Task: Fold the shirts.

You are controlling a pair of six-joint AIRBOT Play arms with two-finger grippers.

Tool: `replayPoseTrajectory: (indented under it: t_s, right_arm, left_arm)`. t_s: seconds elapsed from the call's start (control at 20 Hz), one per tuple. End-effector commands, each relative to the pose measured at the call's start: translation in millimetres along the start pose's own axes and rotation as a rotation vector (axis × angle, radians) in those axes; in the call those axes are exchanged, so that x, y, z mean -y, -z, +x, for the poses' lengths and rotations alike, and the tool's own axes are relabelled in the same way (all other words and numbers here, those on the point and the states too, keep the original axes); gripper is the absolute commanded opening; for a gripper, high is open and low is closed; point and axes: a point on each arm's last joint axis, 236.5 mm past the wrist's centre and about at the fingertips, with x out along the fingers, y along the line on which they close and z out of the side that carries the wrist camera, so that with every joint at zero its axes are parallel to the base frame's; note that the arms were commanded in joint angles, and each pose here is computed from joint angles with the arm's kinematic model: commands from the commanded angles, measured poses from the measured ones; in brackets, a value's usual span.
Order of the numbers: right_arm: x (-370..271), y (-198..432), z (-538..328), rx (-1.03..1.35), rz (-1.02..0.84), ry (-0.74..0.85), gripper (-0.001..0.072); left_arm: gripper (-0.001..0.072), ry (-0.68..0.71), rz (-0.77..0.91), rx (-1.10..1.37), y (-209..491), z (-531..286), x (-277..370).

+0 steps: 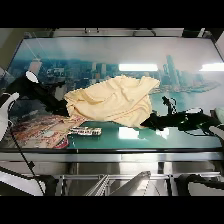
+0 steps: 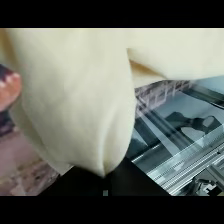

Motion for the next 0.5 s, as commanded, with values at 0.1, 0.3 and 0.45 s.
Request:
replayPoseTrajectory:
  t_s: [0.1, 0.3, 0.45]
  right_arm:
    - [-48, 16, -25, -0.07, -0.094, -0.136, 0.002]
    - [-139, -4, -140, 0.141, -0.358, -0.222, 0.002]
    - [-206, -13, -261, 0.484, -0.582, -0.119, 0.002]
  left_arm:
    - [0.0023, 0.114, 0.101, 0.098, -9, -62, 47]
    - [0.0023, 0.372, 0.358, 0.46, 5, -175, 149]
    - [0.0023, 0.53, 0.558, 0.774, 62, -277, 215]
